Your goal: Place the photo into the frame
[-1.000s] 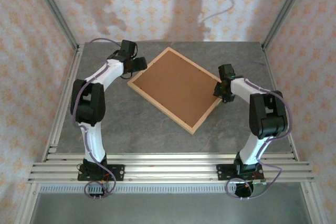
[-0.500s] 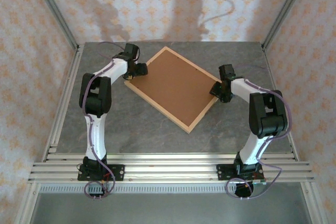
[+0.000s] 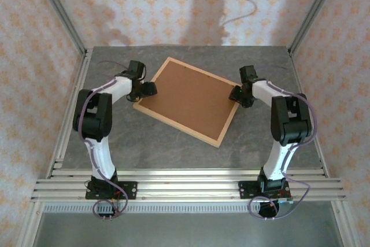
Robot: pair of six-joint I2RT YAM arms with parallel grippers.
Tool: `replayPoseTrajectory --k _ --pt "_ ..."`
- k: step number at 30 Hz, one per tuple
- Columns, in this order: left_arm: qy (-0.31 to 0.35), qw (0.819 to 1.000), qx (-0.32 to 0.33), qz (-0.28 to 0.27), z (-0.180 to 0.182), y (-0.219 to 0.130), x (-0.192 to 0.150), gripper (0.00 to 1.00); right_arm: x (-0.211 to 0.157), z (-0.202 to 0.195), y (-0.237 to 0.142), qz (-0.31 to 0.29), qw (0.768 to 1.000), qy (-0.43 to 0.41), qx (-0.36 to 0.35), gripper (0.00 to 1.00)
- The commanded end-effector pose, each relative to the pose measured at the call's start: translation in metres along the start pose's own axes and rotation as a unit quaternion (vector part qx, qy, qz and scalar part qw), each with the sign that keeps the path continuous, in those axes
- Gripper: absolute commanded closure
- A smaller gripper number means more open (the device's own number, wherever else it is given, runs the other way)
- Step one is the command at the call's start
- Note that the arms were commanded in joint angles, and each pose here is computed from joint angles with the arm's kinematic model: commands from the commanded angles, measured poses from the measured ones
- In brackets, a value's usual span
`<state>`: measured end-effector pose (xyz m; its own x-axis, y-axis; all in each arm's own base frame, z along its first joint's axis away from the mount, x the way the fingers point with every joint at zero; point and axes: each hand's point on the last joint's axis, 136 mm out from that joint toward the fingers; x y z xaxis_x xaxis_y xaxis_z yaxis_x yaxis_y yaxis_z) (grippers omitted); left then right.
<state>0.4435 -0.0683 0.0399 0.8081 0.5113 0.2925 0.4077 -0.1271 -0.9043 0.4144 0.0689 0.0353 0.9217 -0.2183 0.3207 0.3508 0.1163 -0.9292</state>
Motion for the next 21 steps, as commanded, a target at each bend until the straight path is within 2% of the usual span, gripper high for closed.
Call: replayPoseTrajectory --k 1,7,12,15,21 --pt "-0.041 0.998 -0.037 0.044 -0.005 -0.019 -0.046 0.21 -0.012 0.011 0.013 0.040 0.998 -0.032 0.022 0.48" --pt "-0.086 0.992 -0.037 0.080 0.030 -0.031 -0.115 0.21 -0.009 0.020 0.021 0.052 0.997 -0.046 0.042 0.48" --pt "-0.086 0.993 -0.021 0.072 0.048 -0.051 -0.133 0.21 -0.003 0.035 0.025 0.058 0.994 -0.048 0.079 0.47" --pt "-0.080 0.996 -0.015 0.043 0.048 -0.066 -0.120 0.21 0.004 0.052 0.019 0.049 0.991 -0.057 0.112 0.47" --pt "-0.036 0.998 0.011 -0.046 0.035 -0.087 -0.052 0.19 0.024 0.057 -0.015 0.009 0.991 -0.086 0.103 0.44"
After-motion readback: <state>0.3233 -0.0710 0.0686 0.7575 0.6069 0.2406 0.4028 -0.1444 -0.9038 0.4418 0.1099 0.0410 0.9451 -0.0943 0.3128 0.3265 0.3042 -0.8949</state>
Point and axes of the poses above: each hand's point on the last joint's axis, 136 mm out from that joint toward the fingers, its own y axis out along the fingers, its own z axis along the line the jaws close on, x = y × z, and after that the axes turned 11 degrees about -y, right-handed
